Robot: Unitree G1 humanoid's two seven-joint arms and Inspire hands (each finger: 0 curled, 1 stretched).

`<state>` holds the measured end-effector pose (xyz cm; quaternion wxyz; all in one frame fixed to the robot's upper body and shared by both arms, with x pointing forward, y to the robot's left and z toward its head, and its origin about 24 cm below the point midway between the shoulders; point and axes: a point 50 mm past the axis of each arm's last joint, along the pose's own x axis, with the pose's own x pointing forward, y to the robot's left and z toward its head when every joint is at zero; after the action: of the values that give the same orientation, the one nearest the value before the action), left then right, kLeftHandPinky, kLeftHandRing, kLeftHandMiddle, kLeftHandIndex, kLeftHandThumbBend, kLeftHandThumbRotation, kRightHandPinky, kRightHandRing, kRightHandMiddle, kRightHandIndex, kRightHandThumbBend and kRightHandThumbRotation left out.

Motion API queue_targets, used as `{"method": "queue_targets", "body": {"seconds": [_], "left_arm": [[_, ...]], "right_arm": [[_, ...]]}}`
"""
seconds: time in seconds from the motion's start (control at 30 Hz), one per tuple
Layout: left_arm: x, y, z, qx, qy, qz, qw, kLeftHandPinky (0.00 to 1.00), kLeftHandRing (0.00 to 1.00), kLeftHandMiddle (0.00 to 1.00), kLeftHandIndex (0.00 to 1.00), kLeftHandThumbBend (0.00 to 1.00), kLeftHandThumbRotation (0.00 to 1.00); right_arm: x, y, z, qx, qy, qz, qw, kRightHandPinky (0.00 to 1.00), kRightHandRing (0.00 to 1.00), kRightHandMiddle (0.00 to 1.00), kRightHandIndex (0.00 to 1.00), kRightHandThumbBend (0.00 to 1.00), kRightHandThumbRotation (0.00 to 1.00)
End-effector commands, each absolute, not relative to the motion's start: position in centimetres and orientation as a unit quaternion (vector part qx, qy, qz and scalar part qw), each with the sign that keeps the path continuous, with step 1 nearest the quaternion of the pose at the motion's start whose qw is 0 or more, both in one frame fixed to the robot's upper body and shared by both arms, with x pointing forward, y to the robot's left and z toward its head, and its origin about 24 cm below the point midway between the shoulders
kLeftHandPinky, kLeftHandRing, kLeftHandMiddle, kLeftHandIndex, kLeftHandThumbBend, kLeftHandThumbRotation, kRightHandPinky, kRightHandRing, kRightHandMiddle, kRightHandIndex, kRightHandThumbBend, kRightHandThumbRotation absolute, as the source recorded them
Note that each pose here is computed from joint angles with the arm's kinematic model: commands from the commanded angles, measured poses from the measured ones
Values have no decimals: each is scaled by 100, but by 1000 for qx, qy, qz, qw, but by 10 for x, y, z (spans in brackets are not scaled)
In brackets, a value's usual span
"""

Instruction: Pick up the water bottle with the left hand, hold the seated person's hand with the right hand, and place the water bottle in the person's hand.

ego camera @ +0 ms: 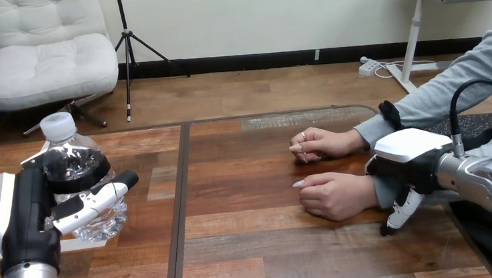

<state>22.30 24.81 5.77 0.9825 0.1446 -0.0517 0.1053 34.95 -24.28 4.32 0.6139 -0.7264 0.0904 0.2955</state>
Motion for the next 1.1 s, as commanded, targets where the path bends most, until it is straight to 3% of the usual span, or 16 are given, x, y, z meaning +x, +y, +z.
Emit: {"method": "queue_targets", "body": {"seconds": [0.0, 0.6, 1.07], "left_arm": [[232, 243, 87, 144, -124, 102, 976, 30, 36, 39, 41, 68, 0], [231, 244, 88, 147, -126, 101, 976, 31, 36, 39, 41, 68, 0], [231, 245, 87, 145, -122, 102, 976, 30, 35, 39, 41, 68, 0]], "right_arm": [[366, -229, 65, -734, 59, 279, 616, 58, 67, 70, 68, 84, 29], [368, -234, 69, -732, 73, 273, 620, 56, 67, 70, 69, 82, 31], [368, -238, 72, -729, 75, 263, 628, 55, 66, 69, 69, 83, 27]]}}
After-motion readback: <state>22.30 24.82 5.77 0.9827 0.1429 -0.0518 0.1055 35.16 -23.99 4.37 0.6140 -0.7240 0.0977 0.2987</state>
